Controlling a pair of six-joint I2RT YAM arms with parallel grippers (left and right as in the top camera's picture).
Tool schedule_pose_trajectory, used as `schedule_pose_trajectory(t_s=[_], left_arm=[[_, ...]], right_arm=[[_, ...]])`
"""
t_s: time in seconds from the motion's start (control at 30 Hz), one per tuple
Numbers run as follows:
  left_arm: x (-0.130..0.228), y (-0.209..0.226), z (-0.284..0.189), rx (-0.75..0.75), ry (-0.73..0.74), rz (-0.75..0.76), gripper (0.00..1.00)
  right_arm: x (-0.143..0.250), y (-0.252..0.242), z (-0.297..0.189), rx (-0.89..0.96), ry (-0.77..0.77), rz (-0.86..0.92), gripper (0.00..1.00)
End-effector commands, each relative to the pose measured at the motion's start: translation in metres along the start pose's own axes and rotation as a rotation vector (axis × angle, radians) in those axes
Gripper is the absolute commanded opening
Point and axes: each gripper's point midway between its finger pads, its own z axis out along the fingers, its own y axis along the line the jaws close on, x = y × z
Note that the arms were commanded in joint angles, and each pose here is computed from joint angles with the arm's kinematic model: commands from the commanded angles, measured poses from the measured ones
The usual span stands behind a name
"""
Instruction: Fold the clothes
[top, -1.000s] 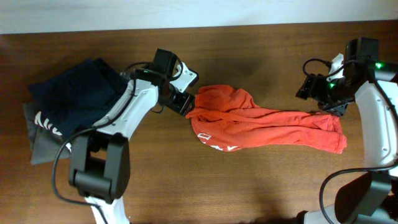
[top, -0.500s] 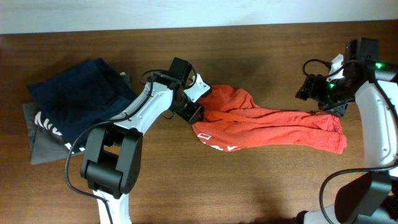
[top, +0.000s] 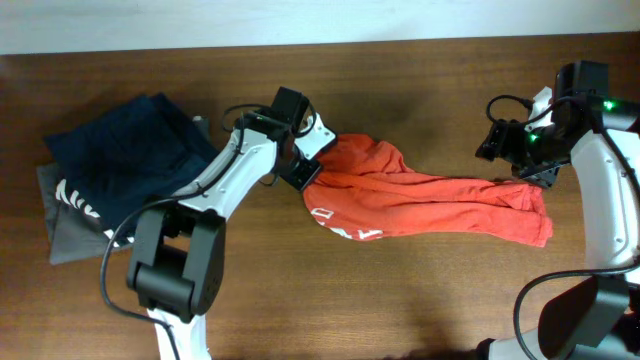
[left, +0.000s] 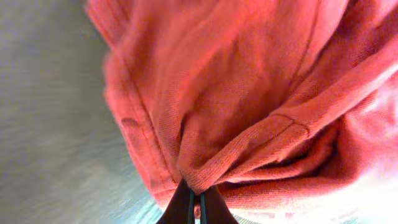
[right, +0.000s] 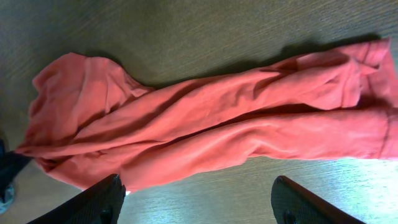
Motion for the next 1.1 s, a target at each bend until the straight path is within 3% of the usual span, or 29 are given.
schedule_pose_trajectory(t_s=[0.0,0.07,0.17,0.27,0.37,0.5,0.57,0.7,0.83,0.93,1.07], left_arm=[[-0.03,0.022,-0.068,-0.179,-0.121,0.014,0.01],[-0.036,0.021,-0.088,-0.203,-0.161,0.02,0.02],[-0.038,0.017,-0.107,-0.214,-0.193,0.025,0.13],[-0.034,0.015,-0.108,-0.209,-0.177,0.023,0.14],[-0.029,0.015,-0.103,-0.201,-0.155,0.02,0.0],[-0.029,0.015,-0.103,-0.2,-0.154,0.02,0.0],[-0.026,0.014,-0.101,-0.196,-0.141,0.018,0.22],[-0.015,0.014,-0.083,-0.177,-0.089,0.01,0.48],[0.002,0.016,-0.048,-0.145,0.001,-0.002,0.55],[0.018,0.028,-0.017,-0.168,0.091,0.004,0.55],[0.019,0.035,0.0,-0.183,0.105,0.001,0.53]], right_arm=[[0.0,0.002,-0.003,-0.006,-0.009,-0.015,0.8],[0.0,0.002,-0.003,-0.004,-0.009,-0.015,0.81],[0.0,0.002,-0.003,-0.004,-0.009,-0.015,0.8],[0.0,0.002,-0.003,-0.004,-0.009,-0.015,0.81],[0.0,0.002,-0.003,-0.004,-0.009,-0.015,0.81],[0.0,0.002,-0.003,-0.004,-0.009,-0.015,0.81],[0.0,0.002,-0.003,-0.004,-0.008,-0.015,0.81],[0.0,0.002,-0.003,-0.004,-0.008,-0.015,0.8],[0.0,0.002,-0.003,-0.004,-0.008,-0.015,0.81],[0.0,0.002,-0.003,-0.004,-0.008,-0.015,0.8],[0.0,0.002,-0.003,-0.004,-0.008,-0.015,0.81]])
